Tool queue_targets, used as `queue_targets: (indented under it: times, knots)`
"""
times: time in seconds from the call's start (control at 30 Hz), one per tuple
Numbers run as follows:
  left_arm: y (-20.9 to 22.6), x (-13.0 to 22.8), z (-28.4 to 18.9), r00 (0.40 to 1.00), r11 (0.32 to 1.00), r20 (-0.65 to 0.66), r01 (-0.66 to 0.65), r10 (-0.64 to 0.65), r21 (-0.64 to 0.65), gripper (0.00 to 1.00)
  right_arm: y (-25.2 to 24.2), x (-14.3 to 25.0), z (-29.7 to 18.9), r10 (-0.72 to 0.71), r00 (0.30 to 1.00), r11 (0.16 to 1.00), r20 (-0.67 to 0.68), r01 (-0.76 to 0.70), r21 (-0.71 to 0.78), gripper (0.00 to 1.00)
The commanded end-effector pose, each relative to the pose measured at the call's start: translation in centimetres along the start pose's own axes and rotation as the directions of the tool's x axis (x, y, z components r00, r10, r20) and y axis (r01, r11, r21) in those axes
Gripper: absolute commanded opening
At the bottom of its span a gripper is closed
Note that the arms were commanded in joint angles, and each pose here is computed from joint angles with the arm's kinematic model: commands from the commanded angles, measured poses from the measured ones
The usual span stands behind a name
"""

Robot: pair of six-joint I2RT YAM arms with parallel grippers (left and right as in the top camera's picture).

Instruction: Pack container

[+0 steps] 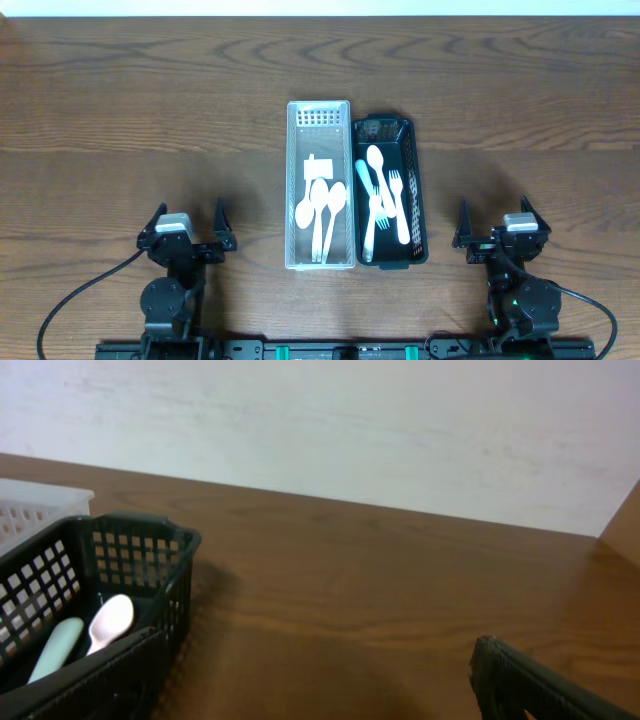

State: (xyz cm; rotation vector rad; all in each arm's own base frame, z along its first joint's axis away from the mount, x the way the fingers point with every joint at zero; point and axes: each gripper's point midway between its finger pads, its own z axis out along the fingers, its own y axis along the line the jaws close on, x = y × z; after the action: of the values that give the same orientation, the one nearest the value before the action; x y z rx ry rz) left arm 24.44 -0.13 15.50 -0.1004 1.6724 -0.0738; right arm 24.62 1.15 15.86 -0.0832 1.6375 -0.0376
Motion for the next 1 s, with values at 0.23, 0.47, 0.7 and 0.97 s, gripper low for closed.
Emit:
queue_targets:
  times: [0.23,0.47,0.7,0.97]
  knots:
    - [-1.06,1.80,0.09,0.998,0.996,-0.049,-0.045,0.048,0.071,0.98,0.39,0.04,-0.04,-0.014,1.000,1.000,0.001,0.014,-0.018,0.99]
    - [-0.92,1.76,0.10,0.998,0.997,-0.048,-0.030,0.033,0.065,0.98,0.39,0.04,-0.04,-0.014,1.000,1.000,0.001,0.014,-0.018,0.99]
    - [-0.91,1.75,0.10,0.998,0.997,-0.048,-0.030,0.033,0.064,0.98,0.39,0.04,-0.04,-0.014,1.000,1.000,0.001,0.014,-0.018,0.99]
    - [-0.90,1.81,0.11,0.998,0.998,-0.051,-0.030,0.033,0.064,0.98,0.39,0.04,-0.04,-0.014,1.000,1.000,0.001,0.014,-0.018,0.99]
